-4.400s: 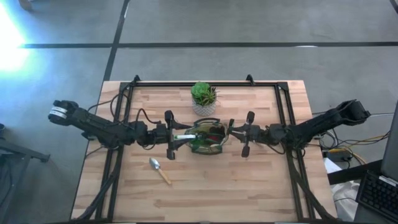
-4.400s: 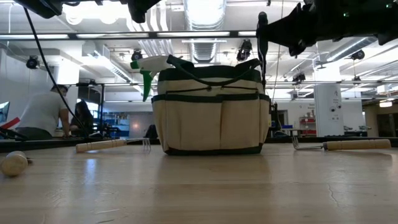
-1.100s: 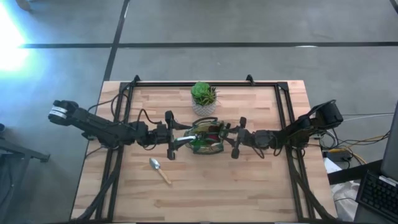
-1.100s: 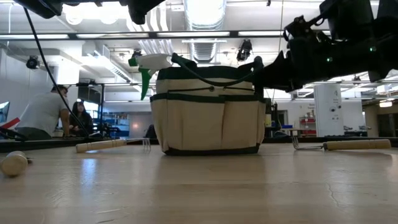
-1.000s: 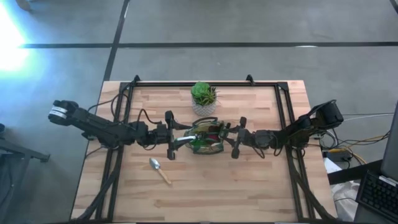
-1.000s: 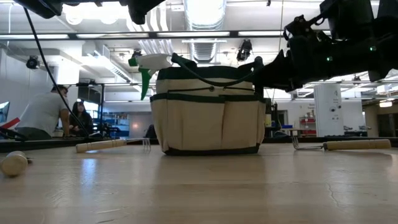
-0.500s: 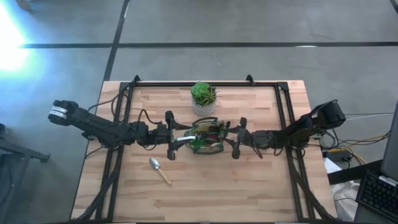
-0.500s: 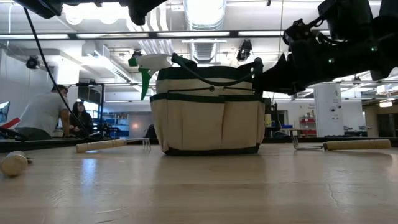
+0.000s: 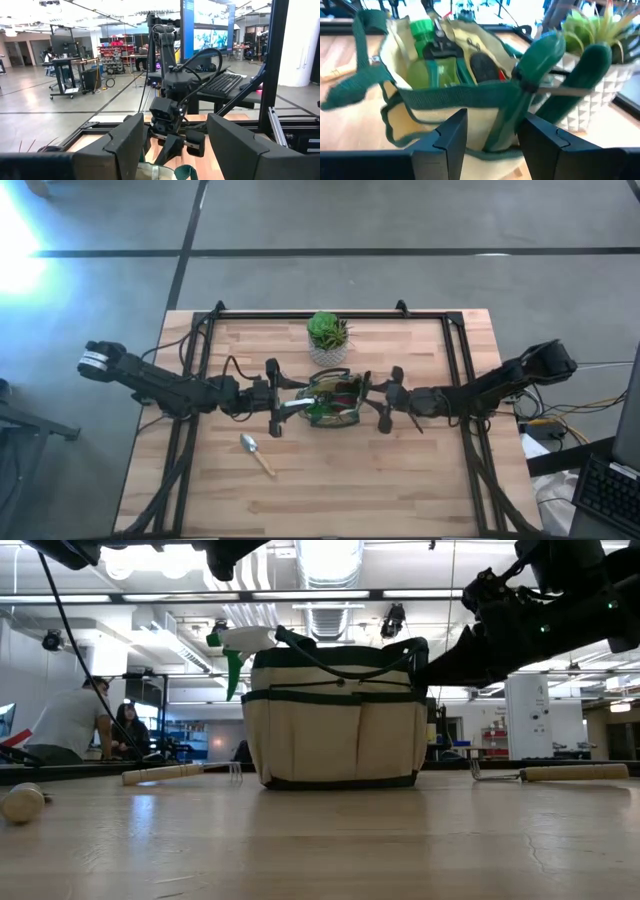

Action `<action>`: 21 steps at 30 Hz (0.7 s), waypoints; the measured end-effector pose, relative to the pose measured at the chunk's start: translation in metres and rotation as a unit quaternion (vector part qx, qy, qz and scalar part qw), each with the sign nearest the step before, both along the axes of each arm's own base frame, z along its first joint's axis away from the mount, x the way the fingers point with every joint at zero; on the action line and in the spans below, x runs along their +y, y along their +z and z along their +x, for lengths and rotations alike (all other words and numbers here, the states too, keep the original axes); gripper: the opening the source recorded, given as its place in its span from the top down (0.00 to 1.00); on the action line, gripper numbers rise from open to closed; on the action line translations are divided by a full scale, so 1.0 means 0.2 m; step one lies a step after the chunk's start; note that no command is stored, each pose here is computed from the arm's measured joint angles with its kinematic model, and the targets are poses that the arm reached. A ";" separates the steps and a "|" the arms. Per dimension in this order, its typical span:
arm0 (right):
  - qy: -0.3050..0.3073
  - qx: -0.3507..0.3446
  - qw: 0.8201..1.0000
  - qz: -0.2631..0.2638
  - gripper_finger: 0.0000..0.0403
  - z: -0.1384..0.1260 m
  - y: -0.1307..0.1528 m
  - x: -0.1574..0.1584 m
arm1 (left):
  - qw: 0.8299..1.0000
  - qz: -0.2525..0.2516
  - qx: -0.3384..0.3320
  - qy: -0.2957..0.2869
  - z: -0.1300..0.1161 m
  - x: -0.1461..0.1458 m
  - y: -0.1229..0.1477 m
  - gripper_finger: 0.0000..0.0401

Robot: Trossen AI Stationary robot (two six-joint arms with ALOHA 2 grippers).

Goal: Pick & Place Garden tools in Gardening bag
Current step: Put the green shear scissors into the gardening bag, then put the right brown hand rake into the side pocket of the gardening bag

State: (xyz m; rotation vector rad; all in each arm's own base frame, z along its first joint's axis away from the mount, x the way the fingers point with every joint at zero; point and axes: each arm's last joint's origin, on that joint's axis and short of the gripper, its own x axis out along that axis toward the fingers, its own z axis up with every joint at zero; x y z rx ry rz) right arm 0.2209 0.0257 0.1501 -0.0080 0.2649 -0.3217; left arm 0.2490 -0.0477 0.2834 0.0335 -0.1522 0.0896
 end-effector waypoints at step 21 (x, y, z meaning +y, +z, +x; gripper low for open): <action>-0.007 0.022 1.000 0.019 0.58 -0.08 0.06 -0.01 | 1.000 0.000 0.003 0.000 0.00 0.00 0.00 0.45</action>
